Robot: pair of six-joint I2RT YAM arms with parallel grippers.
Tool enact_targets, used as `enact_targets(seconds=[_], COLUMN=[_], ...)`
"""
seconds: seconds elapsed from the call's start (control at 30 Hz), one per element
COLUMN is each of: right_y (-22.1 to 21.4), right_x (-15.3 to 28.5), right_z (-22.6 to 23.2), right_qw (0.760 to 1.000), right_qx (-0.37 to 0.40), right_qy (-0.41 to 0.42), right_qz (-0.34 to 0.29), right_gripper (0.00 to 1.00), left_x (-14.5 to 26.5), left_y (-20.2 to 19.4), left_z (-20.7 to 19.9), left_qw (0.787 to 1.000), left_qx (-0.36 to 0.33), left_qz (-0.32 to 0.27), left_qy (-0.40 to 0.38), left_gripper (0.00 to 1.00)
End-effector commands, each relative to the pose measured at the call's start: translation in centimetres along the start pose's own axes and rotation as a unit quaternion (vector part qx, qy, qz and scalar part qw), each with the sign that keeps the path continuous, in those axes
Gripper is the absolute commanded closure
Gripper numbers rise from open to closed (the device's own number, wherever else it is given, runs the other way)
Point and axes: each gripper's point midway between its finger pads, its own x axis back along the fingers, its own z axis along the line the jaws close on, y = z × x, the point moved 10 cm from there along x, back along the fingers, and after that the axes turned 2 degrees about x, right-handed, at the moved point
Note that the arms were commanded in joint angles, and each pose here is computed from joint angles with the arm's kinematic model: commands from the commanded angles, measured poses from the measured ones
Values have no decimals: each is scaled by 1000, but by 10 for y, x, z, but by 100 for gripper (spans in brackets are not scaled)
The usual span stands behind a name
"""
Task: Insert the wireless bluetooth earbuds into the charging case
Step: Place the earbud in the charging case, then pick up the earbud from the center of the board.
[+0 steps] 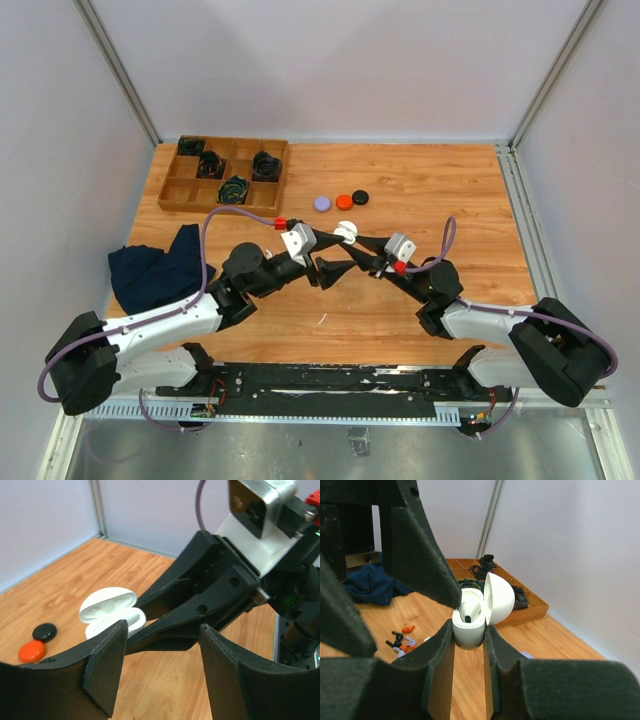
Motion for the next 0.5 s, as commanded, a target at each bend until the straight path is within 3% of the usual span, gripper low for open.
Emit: enact_targets(seconds=[0.0,0.2,0.47], right_y=[-5,-20,-33], right_x=[6,19,33], right_z=[0,0,4], right_qw=[1000,998,995], right_qx=[20,32,41], right_qy=[-18,-43,-49], right_qz=[5,41,75], right_gripper=[99,99,99], left_x=[1,11,32], left_y=[16,8,-16], left_z=[6,20,53], left_qw=[997,978,920], left_qx=[26,59,112], left_qz=[-3,56,152], left_qy=[72,193,343], left_gripper=[35,35,35])
